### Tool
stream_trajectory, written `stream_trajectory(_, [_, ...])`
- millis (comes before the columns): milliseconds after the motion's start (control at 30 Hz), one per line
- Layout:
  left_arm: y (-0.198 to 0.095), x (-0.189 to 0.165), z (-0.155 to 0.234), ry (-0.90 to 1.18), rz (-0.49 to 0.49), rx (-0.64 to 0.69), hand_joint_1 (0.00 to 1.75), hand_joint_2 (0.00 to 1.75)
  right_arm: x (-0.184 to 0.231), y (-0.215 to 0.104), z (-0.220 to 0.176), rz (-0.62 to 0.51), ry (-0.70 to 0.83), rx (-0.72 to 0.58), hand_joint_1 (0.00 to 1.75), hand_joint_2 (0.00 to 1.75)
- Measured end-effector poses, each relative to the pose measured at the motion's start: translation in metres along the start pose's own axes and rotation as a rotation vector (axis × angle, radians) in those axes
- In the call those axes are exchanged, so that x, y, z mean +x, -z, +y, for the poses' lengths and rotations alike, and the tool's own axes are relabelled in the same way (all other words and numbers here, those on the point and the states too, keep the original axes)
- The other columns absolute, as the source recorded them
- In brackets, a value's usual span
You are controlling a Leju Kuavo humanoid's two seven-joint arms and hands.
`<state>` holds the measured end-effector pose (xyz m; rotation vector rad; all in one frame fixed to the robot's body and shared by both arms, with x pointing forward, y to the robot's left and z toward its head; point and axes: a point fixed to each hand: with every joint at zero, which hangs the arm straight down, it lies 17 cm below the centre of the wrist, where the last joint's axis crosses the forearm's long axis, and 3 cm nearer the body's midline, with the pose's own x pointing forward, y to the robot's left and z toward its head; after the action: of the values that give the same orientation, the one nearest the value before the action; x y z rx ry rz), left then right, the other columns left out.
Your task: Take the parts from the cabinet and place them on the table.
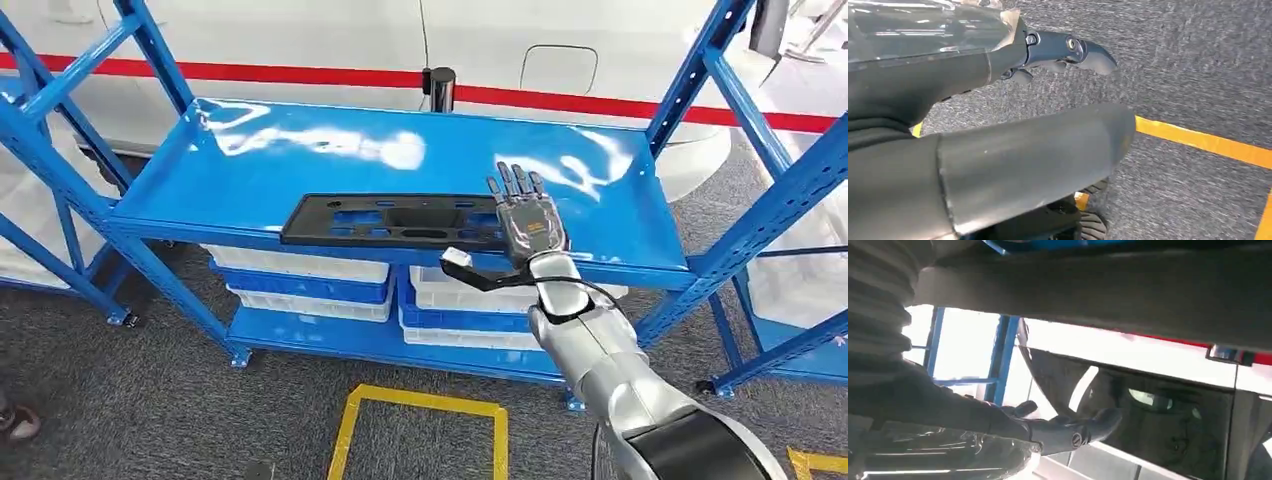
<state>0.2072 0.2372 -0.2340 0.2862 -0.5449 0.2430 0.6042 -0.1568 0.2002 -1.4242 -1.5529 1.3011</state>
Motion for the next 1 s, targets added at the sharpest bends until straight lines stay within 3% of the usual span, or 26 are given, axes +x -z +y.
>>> stream_trajectory(200, [0.001, 0.018, 0.018, 0.008, -0.104, 0.098, 0.00, 0.00, 0.001, 0.001, -0.001, -0.017, -0.007, -0.001, 1.75, 1.75])
stream_trajectory(233, [0.000, 0.022, 0.020, 0.015, -0.132, 0.110, 0.00, 0.00, 0.002, 0.001, -0.001, -0.019, -0.008, 0.000, 1.64, 1.75])
stream_trajectory(367, [-0.001, 0.030, 0.021, 0.019, -0.178, 0.115, 0.00, 0.00, 0.001, -0.001, 0.002, -0.030, -0.010, 0.004, 1.57, 1.75])
stream_trajectory(500, [0.000, 0.032, 0.018, 0.011, -0.177, 0.099, 0.00, 0.00, -0.002, 0.004, -0.004, -0.029, -0.010, -0.005, 1.75, 1.75])
stream_trajectory(533, [0.000, 0.032, 0.019, 0.014, -0.180, 0.101, 0.00, 1.75, -0.002, 0.004, -0.004, -0.028, -0.010, -0.006, 1.75, 1.75])
stream_trajectory(1000, [-0.003, 0.030, 0.017, 0.019, -0.186, 0.108, 0.00, 1.75, -0.006, 0.005, -0.004, -0.037, -0.017, 0.000, 1.71, 1.75])
